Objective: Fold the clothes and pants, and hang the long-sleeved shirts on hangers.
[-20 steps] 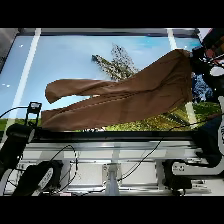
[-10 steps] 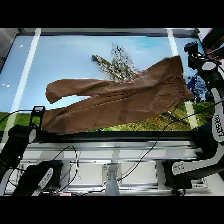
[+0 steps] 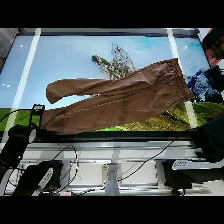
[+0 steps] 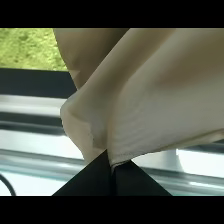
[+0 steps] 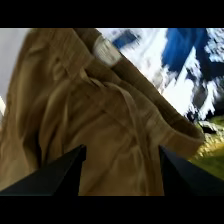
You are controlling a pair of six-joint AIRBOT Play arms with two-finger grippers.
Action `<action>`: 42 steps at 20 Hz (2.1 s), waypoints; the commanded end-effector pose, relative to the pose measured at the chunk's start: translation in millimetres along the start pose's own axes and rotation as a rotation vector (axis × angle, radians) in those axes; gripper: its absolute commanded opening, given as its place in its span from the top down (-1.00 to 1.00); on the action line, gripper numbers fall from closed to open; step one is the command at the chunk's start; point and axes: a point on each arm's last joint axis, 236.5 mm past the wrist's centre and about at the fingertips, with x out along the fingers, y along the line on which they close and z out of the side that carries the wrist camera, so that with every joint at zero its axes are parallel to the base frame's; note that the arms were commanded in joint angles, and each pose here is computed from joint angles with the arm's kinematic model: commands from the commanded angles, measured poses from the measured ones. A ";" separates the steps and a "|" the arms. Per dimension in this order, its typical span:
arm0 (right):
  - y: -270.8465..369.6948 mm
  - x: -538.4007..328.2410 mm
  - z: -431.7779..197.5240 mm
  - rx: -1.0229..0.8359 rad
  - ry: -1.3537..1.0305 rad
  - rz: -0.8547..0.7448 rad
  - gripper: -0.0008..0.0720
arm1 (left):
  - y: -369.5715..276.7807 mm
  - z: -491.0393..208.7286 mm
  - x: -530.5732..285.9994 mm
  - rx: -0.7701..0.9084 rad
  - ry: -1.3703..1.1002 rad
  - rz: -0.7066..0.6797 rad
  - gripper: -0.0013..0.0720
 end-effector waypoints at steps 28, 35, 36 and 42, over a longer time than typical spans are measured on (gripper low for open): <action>-48.0 88.7 -45.7 0.219 -0.101 -0.050 0.89 | 14.6 34.6 -3.0 -0.020 -0.148 0.060 0.92; -12.8 56.6 -28.4 0.151 -0.097 0.006 0.89 | 66.3 113.5 -38.1 0.140 -0.483 0.331 0.92; -12.4 47.6 -29.9 0.116 -0.097 -0.010 0.89 | 69.4 121.9 -39.9 0.137 -0.515 0.343 0.93; -28.6 -19.3 -61.9 0.050 -0.183 -0.115 0.89 | 102.6 143.3 -25.7 0.047 -0.485 0.360 0.93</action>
